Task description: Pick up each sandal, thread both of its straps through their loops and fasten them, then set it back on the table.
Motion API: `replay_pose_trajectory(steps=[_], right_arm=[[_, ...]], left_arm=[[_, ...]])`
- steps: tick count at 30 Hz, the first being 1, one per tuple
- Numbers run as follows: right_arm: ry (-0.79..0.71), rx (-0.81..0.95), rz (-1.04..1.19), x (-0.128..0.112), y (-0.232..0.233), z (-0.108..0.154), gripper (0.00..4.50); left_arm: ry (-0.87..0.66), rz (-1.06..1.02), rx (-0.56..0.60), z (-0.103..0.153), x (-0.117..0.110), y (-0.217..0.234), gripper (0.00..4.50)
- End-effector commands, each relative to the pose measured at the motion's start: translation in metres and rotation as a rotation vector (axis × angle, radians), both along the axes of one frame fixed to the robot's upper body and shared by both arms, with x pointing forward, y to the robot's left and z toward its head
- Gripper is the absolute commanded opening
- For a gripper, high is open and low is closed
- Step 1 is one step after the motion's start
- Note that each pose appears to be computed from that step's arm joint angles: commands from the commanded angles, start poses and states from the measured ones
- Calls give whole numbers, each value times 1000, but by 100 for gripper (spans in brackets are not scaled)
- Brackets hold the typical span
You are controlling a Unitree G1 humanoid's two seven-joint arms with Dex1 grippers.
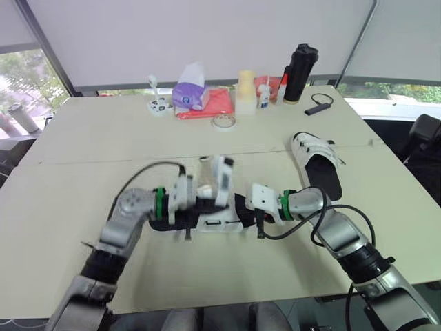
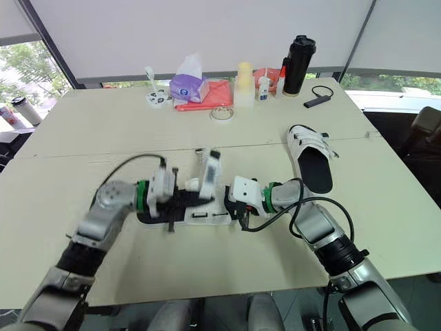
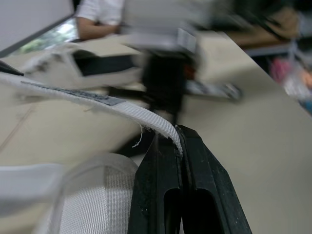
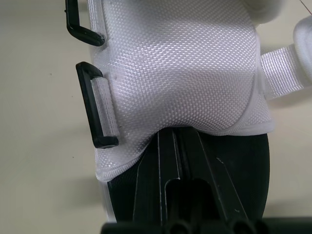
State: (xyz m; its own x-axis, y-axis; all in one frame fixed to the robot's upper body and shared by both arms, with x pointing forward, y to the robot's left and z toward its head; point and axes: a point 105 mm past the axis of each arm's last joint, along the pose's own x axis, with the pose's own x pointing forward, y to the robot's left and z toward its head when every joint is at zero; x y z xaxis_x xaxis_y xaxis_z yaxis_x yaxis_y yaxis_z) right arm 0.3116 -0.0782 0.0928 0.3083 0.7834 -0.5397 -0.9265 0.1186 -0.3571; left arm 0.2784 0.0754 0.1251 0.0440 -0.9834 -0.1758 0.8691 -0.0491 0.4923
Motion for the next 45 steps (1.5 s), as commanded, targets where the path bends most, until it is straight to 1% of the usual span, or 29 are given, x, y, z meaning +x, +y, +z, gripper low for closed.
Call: replay_pose_trajectory(steps=[1,2,4,6,7,9,14,18,20,25,29,32,34,35,37,41,45], right_arm=[[95,-84,-16,-7,-10,-31,0],[95,-87,-16,-7,-11,-31,0],[94,-90,-17,-7,-11,-31,0],[95,-87,-17,-7,-11,-31,0],[95,-87,-16,-7,-11,-31,0],[94,-88,-13,-7,-11,-31,0],[88,-90,-13,-5,-11,-30,0],[85,-86,-13,-4,-10,-29,0],[85,-85,-14,-4,-10,-29,0],[83,-86,-13,-4,-9,-30,0],[82,-86,-14,-4,-9,-30,0],[80,-86,-11,-3,-8,-29,0],[80,-86,-8,-3,-8,-29,0],[80,-86,-7,-4,-8,-29,0],[80,-86,-6,-4,-8,-30,0],[81,-87,-5,-4,-8,-30,0],[87,-83,1,-5,-6,-31,0]], left_arm=[[-289,-115,82,1,-8,9,3],[-338,-135,104,-2,-8,11,3],[-387,-155,122,-6,-7,13,3],[-530,-185,125,-6,-6,15,3],[-642,-223,161,-11,-7,17,3],[-767,-294,192,-19,-11,18,3],[-796,-319,201,-33,-10,21,3],[-820,-306,189,-33,-6,20,3],[-830,-286,170,-30,-4,18,3],[-840,-161,68,-14,8,11,3],[-845,-144,44,-9,9,10,3],[-881,-139,-47,2,4,9,79],[-896,-151,-89,8,-1,9,170],[-902,-170,-101,9,-5,9,229],[-894,-178,-127,13,-8,10,319],[-874,-165,-156,21,-11,12,319],[-856,-120,-113,22,-8,20,319]])
